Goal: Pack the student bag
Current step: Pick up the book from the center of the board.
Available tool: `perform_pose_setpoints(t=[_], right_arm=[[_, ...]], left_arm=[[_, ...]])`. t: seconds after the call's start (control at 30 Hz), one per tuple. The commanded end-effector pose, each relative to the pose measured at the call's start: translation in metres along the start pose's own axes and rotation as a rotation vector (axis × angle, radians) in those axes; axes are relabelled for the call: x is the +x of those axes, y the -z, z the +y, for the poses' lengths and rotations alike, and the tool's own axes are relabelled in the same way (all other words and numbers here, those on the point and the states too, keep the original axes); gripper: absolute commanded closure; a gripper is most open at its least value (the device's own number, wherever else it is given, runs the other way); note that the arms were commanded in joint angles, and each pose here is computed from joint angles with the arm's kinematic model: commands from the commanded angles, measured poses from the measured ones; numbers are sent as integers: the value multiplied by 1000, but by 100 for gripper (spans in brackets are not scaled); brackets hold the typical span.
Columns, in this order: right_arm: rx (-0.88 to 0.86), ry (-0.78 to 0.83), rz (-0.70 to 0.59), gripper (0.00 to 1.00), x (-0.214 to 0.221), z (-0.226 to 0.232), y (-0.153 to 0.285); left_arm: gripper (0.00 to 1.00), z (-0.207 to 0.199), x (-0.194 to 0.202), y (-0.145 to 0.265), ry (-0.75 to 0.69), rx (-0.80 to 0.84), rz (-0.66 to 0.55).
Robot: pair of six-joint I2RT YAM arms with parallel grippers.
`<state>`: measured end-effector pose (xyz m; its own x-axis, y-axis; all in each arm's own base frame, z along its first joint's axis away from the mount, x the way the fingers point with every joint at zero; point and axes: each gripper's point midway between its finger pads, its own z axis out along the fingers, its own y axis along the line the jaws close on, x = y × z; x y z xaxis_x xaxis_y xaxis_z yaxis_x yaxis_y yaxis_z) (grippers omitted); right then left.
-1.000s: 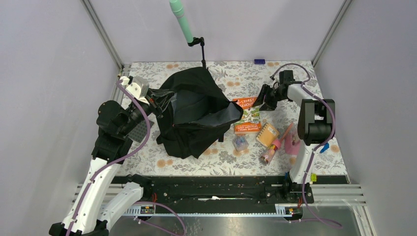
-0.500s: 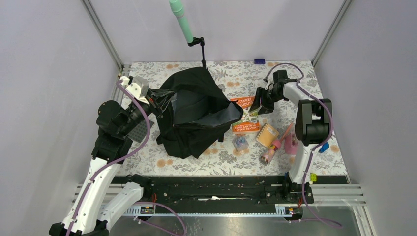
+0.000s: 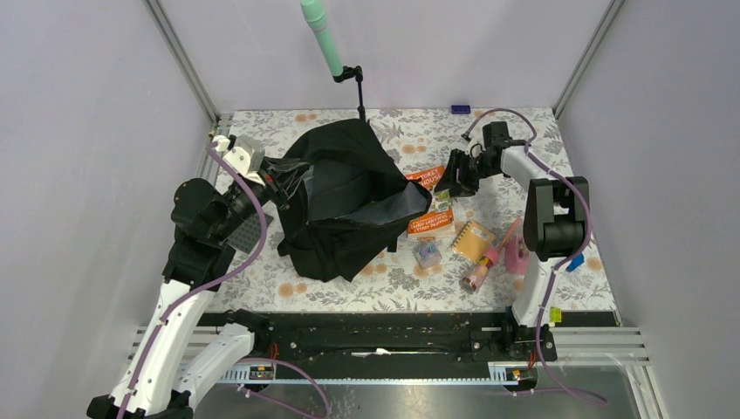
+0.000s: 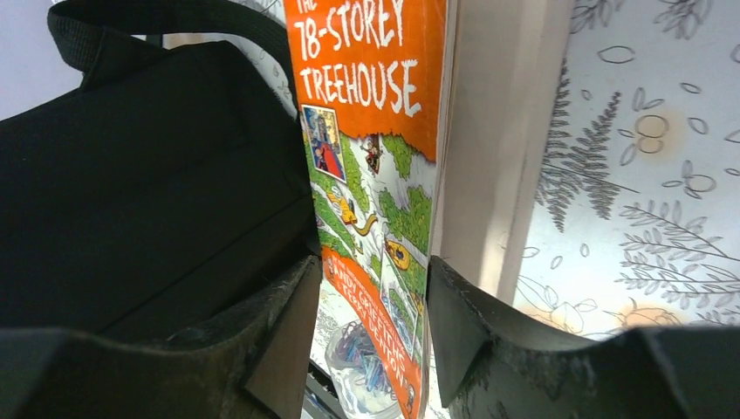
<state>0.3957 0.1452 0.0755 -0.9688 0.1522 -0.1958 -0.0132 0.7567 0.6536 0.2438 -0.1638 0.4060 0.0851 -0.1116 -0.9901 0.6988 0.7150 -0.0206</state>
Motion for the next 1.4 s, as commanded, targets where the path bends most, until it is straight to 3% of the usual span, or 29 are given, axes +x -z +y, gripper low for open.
perform_pose_setpoints(t=[0.0,0.4,0.57,0.7,1.03,1.37], right_arm=[[-75,39,20,46,6,29,-2],[-5,69,82,50,15,22,-26],[42,108,17,71,9,20,-20],[116,157,-109,100,-5,25,8],[148,263,-490,100,-32,72,113],[-130,623,-686,100,11,179,212]], left_arm=[[100,-5,-23,1,-23,21,-67],[100,-4,-23,1,-23,20,-68],[100,-4,-22,1,-25,16,-68],[100,-3,-22,1,-32,13,-69],[100,0,-16,-2,-34,8,-48],[100,-8,-12,-5,-26,65,-35]])
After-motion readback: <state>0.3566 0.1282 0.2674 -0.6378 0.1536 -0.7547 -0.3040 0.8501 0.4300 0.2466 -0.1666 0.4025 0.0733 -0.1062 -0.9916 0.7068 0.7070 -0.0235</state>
